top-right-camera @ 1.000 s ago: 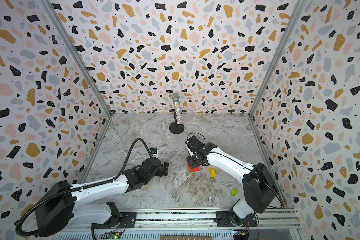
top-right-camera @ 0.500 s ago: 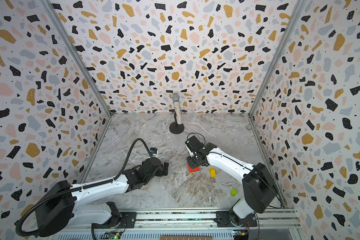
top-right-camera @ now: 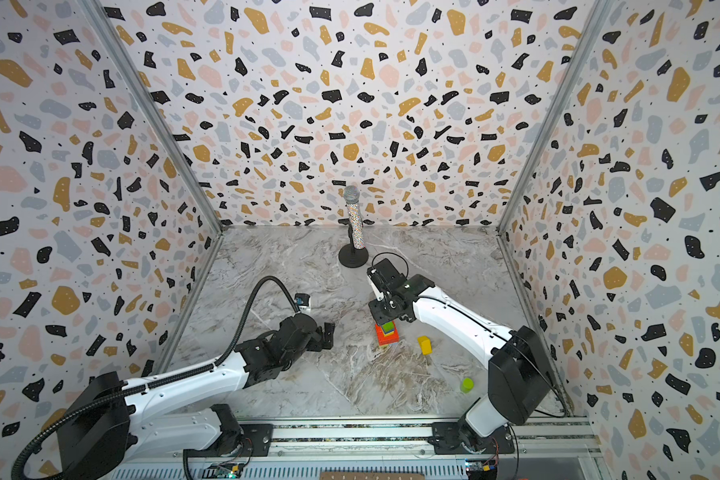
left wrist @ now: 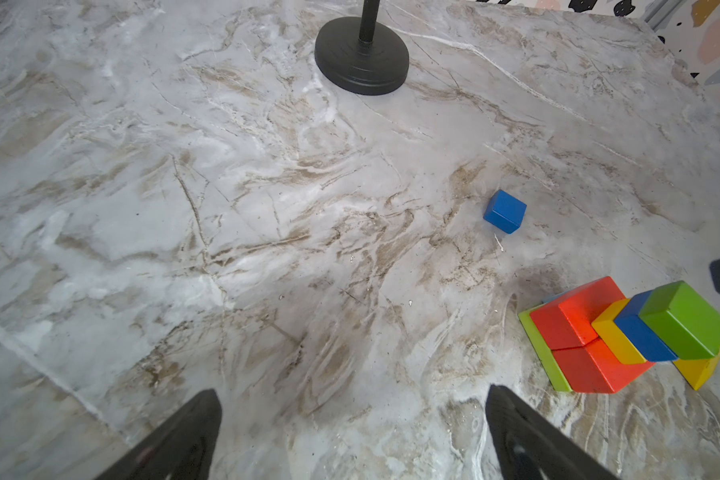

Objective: Build the wood block tower
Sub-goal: 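Open the right gripper and move it over the loose blue cube, then lower the right gripper and close it on the blue cube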

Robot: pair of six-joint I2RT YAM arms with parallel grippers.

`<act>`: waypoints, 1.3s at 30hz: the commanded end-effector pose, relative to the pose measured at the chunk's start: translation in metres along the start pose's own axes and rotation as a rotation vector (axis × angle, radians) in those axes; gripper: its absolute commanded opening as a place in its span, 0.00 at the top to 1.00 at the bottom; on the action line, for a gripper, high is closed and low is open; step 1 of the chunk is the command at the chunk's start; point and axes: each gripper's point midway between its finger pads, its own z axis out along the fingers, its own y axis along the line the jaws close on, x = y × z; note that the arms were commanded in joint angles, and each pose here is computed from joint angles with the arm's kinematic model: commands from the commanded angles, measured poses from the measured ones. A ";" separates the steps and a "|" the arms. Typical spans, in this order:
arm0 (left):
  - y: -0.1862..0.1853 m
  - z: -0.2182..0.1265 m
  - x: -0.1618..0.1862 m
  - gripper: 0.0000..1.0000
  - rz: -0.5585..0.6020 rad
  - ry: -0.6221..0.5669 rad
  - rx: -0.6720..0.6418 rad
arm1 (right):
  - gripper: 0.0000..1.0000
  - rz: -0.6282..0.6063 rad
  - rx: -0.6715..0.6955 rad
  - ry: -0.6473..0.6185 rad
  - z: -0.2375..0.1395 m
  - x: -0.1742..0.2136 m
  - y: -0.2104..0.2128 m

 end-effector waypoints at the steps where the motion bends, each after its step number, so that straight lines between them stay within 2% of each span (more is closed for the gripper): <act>1: -0.001 -0.008 -0.010 0.00 0.001 -0.029 0.008 | 0.49 -0.023 0.032 0.035 0.003 -0.002 -0.003; 10: 0.007 -0.020 -0.007 0.00 -0.014 -0.055 0.026 | 0.54 -0.007 0.051 0.056 0.032 -0.015 -0.012; 24: 0.015 -0.022 0.001 0.00 -0.006 -0.066 0.029 | 0.55 0.022 0.044 0.092 0.067 -0.031 -0.029; 30: 0.016 -0.022 0.002 0.00 0.001 -0.072 0.033 | 0.47 0.023 0.063 0.111 0.081 -0.032 -0.035; 39: 0.022 -0.013 0.011 0.00 0.018 -0.064 0.004 | 0.45 0.036 0.079 0.127 0.094 -0.032 -0.048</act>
